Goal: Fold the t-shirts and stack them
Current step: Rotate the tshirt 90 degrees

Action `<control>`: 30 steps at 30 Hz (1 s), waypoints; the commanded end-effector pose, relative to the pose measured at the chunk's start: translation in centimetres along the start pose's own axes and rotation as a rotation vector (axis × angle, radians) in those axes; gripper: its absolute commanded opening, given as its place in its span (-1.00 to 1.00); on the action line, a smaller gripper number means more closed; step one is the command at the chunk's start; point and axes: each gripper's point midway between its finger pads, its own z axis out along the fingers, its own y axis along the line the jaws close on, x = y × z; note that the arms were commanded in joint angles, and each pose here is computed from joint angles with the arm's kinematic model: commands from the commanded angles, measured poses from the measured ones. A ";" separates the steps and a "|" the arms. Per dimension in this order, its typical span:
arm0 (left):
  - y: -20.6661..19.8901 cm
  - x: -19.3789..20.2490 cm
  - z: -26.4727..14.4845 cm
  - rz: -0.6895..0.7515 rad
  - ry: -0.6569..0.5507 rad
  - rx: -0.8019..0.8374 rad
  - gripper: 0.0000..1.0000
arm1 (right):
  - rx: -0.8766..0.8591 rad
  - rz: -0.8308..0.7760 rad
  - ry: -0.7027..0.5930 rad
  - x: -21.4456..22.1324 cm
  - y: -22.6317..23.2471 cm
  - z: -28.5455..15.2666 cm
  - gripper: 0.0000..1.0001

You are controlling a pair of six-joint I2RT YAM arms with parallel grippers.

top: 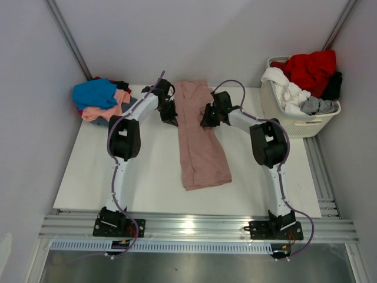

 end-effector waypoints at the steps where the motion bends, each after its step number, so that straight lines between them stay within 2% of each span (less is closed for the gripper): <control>1: -2.9 -0.2 -5.7 0.068 -0.125 0.153 -0.99 | -0.054 -0.043 -0.067 -1.6 1.9 -2.4 -0.49; 2: -3.4 -0.5 -5.7 0.081 -0.194 0.207 -0.99 | -0.062 -0.059 -0.090 -2.1 2.3 -3.1 -0.47; 3: -4.4 0.1 -8.7 0.099 -0.256 0.260 -0.99 | -0.075 -0.075 -0.131 -3.2 3.1 -4.7 -0.46; 5: -6.2 0.0 -11.2 0.151 -0.349 0.374 -0.75 | -0.072 -0.099 -0.150 -3.8 3.2 -6.0 -0.40; 6: -6.4 0.8 -11.9 0.164 -0.352 0.403 -0.63 | -0.067 -0.103 -0.153 -4.0 3.3 -6.7 -0.38; 7: -7.4 1.0 -14.9 0.190 -0.404 0.443 -0.40 | -0.078 -0.114 -0.189 -5.1 3.9 -8.6 -0.32; 9: -7.7 2.5 -16.0 0.203 -0.428 0.500 -0.02 | -0.075 -0.116 -0.200 -5.0 3.8 -10.1 -0.23; 10: -8.5 2.9 -19.1 0.219 -0.490 0.539 0.30 | -0.089 -0.122 -0.244 -5.9 4.6 -12.4 -0.03; 11: -7.9 4.0 -18.8 0.186 -0.477 0.549 0.50 | -0.069 -0.110 -0.229 -4.6 3.6 -12.7 0.07; 12: -7.9 4.8 -18.9 0.185 -0.484 0.573 0.90 | -0.057 -0.102 -0.253 -4.7 3.4 -13.6 0.17; 13: -8.3 5.5 -20.4 0.194 -0.504 0.604 0.98 | -0.070 -0.105 -0.291 -5.0 4.0 -15.7 0.19; 14: -7.8 6.8 -19.7 0.162 -0.466 0.613 0.99 | -0.053 -0.087 -0.261 -2.8 2.5 -15.4 0.19; 17: -6.6 10.3 -17.6 0.073 -0.374 0.647 0.99 | -0.046 -0.043 -0.282 -0.3 1.5 -17.1 0.20; 18: -5.4 12.1 -15.9 0.031 -0.332 0.635 0.99 | -0.007 0.014 -0.227 3.1 -0.6 -16.3 0.16; 19: -5.7 12.0 -16.2 0.032 -0.367 0.668 0.98 | 0.005 0.034 -0.222 4.3 -1.3 -16.5 0.15; 20: -5.3 13.9 -15.6 0.004 -0.343 0.670 0.99 | -0.024 0.037 -0.278 4.0 -0.7 -17.7 0.13; 21: -4.4 15.2 -14.4 -0.018 -0.337 0.639 0.99 | -0.006 0.067 -0.240 7.1 -2.3 -17.4 0.13; 22: -3.9 16.6 -13.6 -0.031 -0.326 0.626 0.98 | -0.014 0.086 -0.244 8.0 -2.4 -17.8 0.13; 23: -4.9 17.9 -14.4 0.004 -0.331 0.656 0.99 | -0.025 0.079 -0.288 7.8 -2.1 -19.1 0.12; 25: -4.7 21.1 -13.2 0.037 -0.298 0.644 0.96 | -0.003 0.084 -0.262 10.6 -3.2 -19.5 0.13; 29: -4.7 24.4 -13.8 0.071 -0.343 0.696 0.91 | -0.043 0.081 -0.303 13.1 -3.0 -22.2 0.14; 30: -3.4 26.3 -12.2 0.050 -0.313 0.673 0.91 | -0.038 0.086 -0.285 14.5 -3.6 -22.1 0.13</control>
